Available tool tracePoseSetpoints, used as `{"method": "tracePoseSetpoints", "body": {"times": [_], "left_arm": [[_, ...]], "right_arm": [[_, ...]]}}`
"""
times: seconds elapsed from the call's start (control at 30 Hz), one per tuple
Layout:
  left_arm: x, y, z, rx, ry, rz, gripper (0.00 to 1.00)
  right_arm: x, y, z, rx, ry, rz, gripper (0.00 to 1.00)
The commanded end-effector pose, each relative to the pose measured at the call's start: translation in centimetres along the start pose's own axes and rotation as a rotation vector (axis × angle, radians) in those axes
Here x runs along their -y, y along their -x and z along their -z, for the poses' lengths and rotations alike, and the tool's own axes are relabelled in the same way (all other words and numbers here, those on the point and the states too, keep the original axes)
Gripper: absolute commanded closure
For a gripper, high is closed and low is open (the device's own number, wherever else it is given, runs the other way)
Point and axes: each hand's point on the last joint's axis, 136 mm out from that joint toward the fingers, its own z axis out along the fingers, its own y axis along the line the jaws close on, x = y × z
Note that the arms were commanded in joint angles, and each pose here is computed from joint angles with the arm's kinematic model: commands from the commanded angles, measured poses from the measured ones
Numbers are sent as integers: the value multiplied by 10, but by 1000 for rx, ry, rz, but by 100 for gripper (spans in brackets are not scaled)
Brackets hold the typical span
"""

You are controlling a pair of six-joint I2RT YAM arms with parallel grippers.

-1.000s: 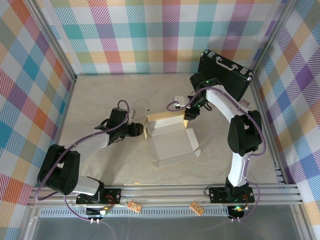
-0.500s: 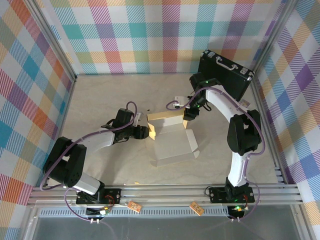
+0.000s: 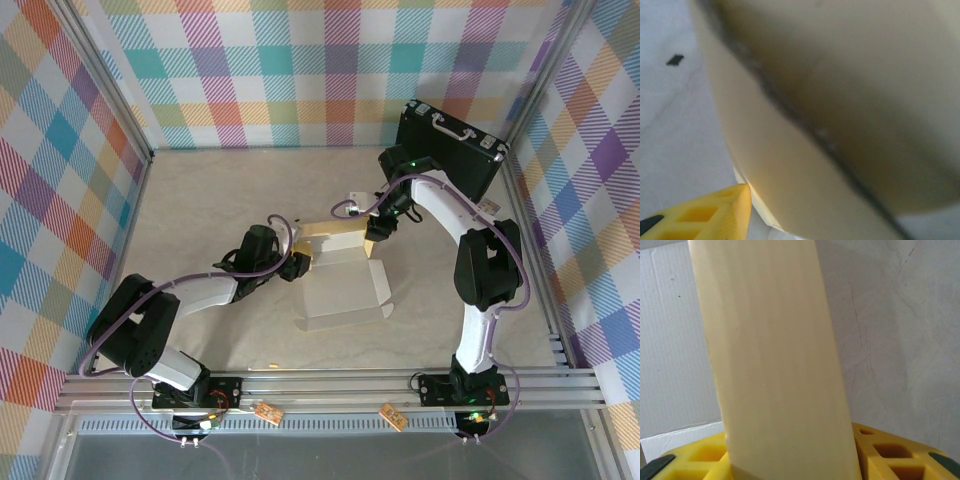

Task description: Fold the paper box

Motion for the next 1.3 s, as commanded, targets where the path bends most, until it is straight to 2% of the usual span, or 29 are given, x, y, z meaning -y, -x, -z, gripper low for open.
{"method": "tracePoseSetpoints", "body": {"times": [0.0, 0.27, 0.37, 0.6, 0.8, 1.0, 1.2, 1.27], "left_arm": [[-12, 21, -3, 95, 81, -53, 51], [-22, 22, -9, 130, 141, -48, 72], [-27, 26, -7, 158, 181, -50, 75], [-41, 41, -1, 253, 270, -47, 72], [-44, 42, 0, 304, 301, -80, 75], [-44, 34, -6, 272, 311, -106, 100], [-47, 38, 0, 290, 345, -98, 100], [-48, 38, 1, 292, 350, -97, 100]], "right_arm": [[-11, 10, -4, 41, 51, -11, 54], [-15, 11, -1, 40, 57, -25, 56], [-20, 13, 0, 46, 66, -40, 56], [-36, 17, 4, 48, 111, -93, 57], [-53, 23, 9, 65, 158, -114, 61], [-48, 24, 14, 52, 123, -137, 61], [-37, 28, 21, 67, 45, -175, 61], [-38, 30, 22, 81, 40, -186, 58]]}}
